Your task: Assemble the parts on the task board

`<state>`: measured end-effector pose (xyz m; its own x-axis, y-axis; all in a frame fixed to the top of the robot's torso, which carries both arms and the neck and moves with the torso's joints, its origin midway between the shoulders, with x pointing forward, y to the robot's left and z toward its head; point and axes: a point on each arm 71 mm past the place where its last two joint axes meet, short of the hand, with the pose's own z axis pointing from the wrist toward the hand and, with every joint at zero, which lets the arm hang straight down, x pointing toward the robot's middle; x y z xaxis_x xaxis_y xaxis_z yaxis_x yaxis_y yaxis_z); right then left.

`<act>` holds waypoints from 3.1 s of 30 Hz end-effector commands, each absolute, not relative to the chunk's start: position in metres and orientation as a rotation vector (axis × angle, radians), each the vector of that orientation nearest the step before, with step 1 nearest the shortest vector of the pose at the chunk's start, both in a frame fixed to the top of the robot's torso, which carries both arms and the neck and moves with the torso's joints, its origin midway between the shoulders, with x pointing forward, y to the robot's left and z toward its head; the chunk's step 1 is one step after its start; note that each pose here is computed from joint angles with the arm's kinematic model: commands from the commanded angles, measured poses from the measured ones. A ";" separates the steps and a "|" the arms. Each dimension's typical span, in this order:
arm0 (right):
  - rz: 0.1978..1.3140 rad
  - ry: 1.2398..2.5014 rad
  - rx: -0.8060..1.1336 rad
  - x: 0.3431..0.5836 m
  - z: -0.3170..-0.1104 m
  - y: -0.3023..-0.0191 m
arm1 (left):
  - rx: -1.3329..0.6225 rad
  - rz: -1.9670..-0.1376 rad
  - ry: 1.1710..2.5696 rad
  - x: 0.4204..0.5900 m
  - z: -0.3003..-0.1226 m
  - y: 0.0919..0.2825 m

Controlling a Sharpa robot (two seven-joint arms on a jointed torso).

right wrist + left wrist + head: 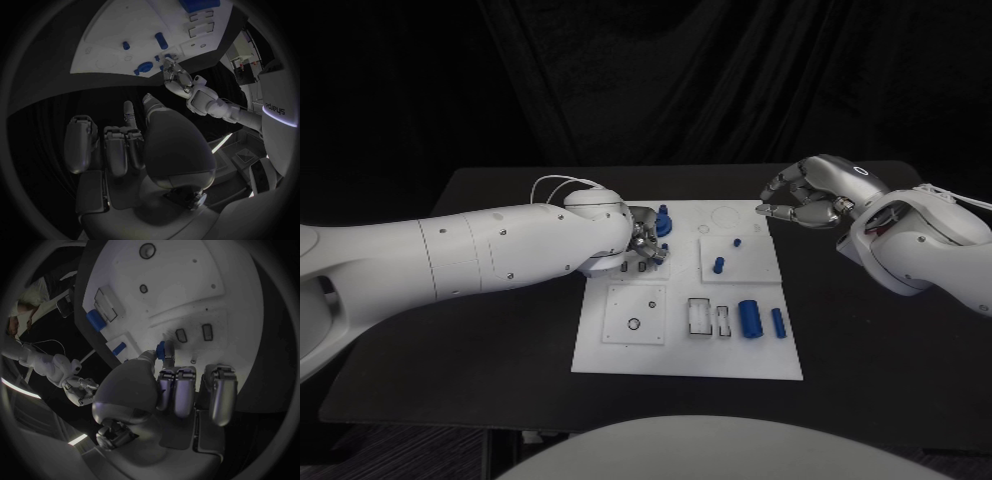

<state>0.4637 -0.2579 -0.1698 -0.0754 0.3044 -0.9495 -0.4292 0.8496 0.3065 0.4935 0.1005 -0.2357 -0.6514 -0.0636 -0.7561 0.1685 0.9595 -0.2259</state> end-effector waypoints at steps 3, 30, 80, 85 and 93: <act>0.604 1.544 -0.107 0.464 -0.173 -0.258 | 0.070 -0.372 2.246 0.491 -0.237 0.100; 0.595 1.563 -0.103 0.464 -0.177 -0.260 | 0.001 -0.379 2.213 0.485 -0.235 0.127; 0.577 1.585 -0.093 0.463 -0.178 -0.264 | -0.051 -0.393 2.228 0.472 -0.256 0.142; 0.574 1.592 -0.092 0.463 -0.179 -0.264 | -0.046 -0.371 2.249 0.471 -0.258 0.145; 0.570 1.604 -0.091 0.463 -0.181 -0.264 | -0.048 -0.356 2.260 0.471 -0.259 0.148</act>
